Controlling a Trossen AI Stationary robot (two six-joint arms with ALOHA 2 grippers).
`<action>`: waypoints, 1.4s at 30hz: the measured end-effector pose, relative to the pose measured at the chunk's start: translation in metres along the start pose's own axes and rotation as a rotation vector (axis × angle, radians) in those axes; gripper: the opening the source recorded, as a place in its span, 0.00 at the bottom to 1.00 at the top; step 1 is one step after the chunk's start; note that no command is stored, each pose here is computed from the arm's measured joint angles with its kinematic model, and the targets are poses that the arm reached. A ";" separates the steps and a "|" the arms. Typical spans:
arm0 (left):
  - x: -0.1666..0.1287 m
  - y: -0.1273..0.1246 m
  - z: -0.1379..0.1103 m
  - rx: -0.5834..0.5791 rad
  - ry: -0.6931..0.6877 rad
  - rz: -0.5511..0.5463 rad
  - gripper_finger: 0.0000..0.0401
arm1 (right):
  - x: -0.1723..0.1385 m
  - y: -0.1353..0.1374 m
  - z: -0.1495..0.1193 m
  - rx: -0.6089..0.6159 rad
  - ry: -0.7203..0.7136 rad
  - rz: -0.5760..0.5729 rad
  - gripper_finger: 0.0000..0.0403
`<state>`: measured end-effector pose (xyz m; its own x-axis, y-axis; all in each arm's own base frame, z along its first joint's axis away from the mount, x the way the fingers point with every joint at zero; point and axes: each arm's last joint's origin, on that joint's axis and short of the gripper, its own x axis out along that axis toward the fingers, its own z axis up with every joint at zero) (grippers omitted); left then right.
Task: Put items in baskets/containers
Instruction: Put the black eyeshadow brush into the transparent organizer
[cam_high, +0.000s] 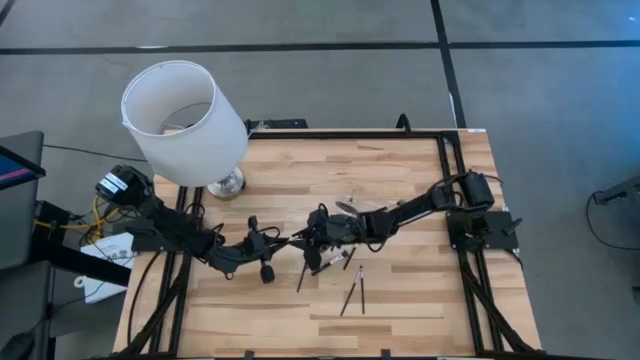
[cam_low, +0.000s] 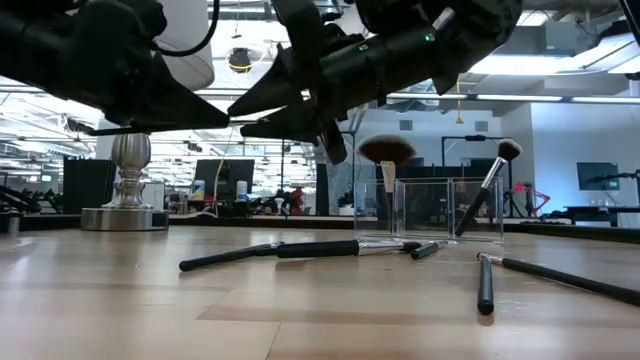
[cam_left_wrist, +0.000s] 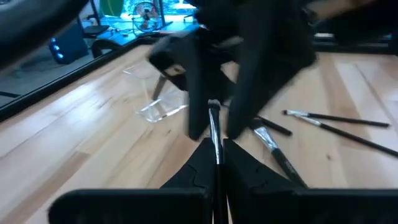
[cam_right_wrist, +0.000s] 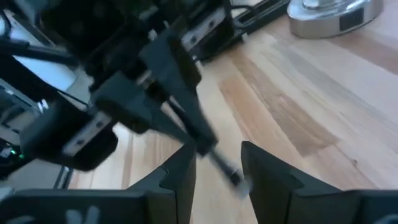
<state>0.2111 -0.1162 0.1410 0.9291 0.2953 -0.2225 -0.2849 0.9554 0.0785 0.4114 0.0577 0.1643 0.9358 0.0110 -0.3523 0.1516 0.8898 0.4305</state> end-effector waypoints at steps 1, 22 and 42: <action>0.000 0.000 0.000 0.001 0.002 -0.007 0.03 | 0.000 -0.001 0.002 0.008 -0.005 0.001 0.30; 0.000 0.000 0.000 0.017 -0.002 0.016 0.04 | 0.001 -0.005 0.004 0.070 0.067 0.112 0.17; 0.000 0.000 0.000 0.032 -0.002 -0.001 0.19 | -0.006 -0.013 -0.001 0.052 0.192 0.000 0.02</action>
<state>0.2117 -0.1165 0.1411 0.9298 0.2942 -0.2211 -0.2762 0.9549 0.1091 0.4034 0.0470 0.1597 0.8590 0.1024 -0.5016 0.1722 0.8649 0.4715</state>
